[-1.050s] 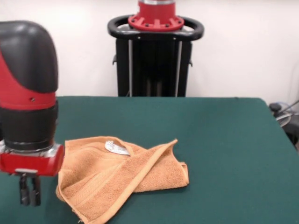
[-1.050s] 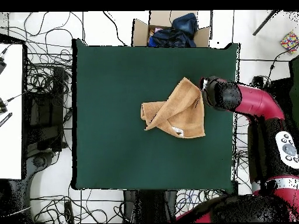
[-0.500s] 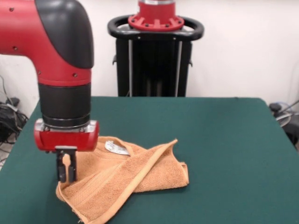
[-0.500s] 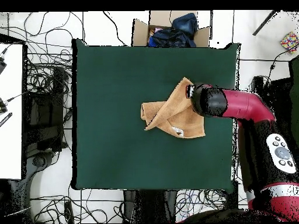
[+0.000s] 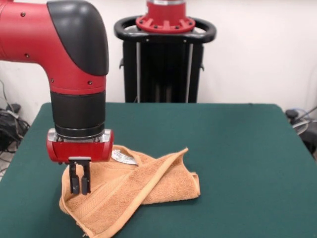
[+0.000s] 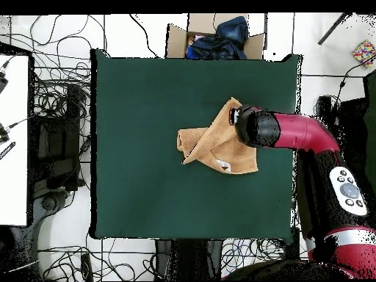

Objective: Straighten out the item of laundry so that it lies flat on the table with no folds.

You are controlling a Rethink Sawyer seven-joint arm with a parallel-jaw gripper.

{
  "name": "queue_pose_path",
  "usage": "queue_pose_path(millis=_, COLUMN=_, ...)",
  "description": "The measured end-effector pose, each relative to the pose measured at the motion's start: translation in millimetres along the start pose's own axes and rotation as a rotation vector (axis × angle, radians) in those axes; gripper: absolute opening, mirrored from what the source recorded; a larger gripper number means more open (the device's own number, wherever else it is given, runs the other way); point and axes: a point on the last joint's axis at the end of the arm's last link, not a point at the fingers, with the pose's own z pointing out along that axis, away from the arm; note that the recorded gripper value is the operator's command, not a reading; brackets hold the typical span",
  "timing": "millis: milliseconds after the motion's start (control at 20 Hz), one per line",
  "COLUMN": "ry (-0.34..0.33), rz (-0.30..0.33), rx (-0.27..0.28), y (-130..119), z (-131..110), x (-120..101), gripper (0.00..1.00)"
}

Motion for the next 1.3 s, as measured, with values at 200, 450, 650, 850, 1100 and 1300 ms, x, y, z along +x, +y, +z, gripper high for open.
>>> queue_pose_path(millis=200, ry=0.004, rz=-0.003, rx=-0.003, y=2, z=-1, x=2, gripper=0.0)
queue_pose_path(millis=450, ry=0.007, rz=-0.035, rx=-0.011, y=22, z=-8, x=12, gripper=0.0)
queue_pose_path(millis=650, ry=0.005, rz=-0.076, rx=-0.023, y=51, z=-15, x=18, gripper=0.0)
queue_pose_path(millis=850, ry=0.005, rz=-0.119, rx=-0.034, y=81, z=-21, x=23, gripper=0.0)
queue_pose_path(millis=1100, ry=0.017, rz=-0.17, rx=-0.041, y=121, z=-26, x=33, gripper=0.0)
queue_pose_path(millis=1300, ry=0.024, rz=-0.186, rx=-0.047, y=139, z=-24, x=41, gripper=0.0)
